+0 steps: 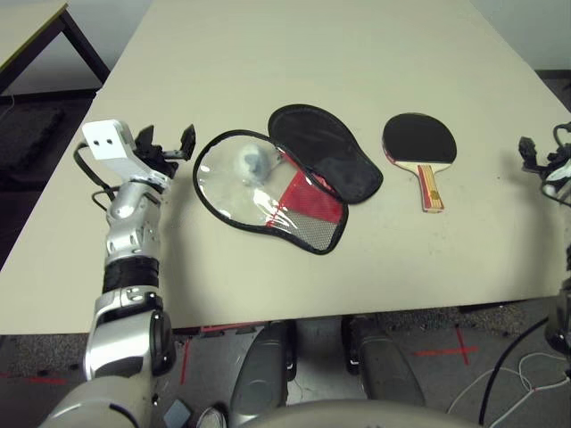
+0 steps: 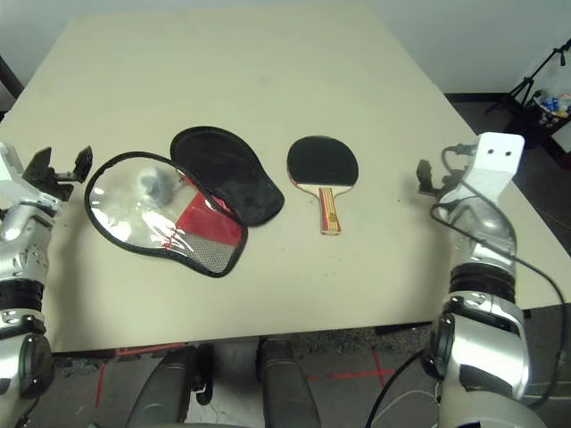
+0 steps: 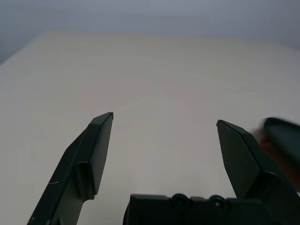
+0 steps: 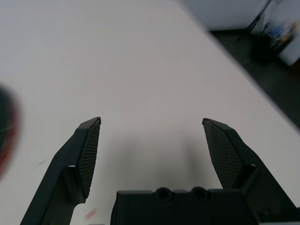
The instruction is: Store the ping-pong paddle in its case and zip it.
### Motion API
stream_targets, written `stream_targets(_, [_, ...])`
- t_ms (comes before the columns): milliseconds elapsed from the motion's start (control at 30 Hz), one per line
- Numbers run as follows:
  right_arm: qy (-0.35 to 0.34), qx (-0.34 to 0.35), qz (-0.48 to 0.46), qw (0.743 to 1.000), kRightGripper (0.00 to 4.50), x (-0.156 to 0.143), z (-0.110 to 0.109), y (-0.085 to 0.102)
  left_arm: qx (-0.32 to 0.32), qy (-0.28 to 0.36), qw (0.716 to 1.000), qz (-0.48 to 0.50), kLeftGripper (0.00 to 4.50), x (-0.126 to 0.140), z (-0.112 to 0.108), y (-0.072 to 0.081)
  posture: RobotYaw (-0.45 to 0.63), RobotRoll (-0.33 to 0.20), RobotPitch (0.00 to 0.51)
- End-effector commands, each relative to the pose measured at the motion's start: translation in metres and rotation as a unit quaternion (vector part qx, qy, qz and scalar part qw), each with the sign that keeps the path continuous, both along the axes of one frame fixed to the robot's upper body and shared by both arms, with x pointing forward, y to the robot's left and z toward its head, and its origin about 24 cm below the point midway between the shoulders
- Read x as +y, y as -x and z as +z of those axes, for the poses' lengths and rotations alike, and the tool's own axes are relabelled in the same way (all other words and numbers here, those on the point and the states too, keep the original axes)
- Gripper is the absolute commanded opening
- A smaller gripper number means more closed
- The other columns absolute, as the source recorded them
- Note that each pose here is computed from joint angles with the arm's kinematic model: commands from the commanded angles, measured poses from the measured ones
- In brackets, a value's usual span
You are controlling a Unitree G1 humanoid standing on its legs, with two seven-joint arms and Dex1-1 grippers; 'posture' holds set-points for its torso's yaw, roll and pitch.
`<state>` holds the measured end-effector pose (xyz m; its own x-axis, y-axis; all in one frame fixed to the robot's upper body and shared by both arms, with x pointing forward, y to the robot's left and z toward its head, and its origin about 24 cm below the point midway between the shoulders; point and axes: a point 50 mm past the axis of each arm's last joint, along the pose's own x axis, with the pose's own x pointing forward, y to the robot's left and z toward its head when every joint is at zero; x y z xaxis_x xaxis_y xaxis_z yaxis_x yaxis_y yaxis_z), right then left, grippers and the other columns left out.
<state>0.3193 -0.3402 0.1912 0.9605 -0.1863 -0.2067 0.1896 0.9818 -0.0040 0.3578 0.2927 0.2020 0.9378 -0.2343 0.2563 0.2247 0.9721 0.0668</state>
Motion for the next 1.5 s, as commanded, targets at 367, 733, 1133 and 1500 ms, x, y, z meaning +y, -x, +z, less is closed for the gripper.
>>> stream_targets(367, [-0.044,0.219,0.129,0.966,4.47,0.093,0.007,0.007,0.066,-0.065,0.953,-0.289,4.50,-0.087,0.044,-0.032,-0.08,0.000,0.174])
stream_targets(733, [-0.027,0.271,0.155,0.950,4.47,0.124,-0.018,-0.010,0.103,-0.126,0.877,-0.452,4.50,-0.170,0.016,-0.024,-0.08,0.000,0.157])
stream_targets(1133, [0.022,0.294,0.164,0.942,3.31,0.136,-0.036,-0.024,0.107,-0.164,0.861,-0.470,4.50,-0.193,-0.005,-0.015,-0.04,0.000,0.154])
stream_targets(1500, [0.017,0.255,0.150,0.955,1.13,0.136,-0.028,-0.036,0.104,-0.145,0.869,-0.461,4.50,-0.193,-0.004,-0.012,-0.03,0.000,0.171])
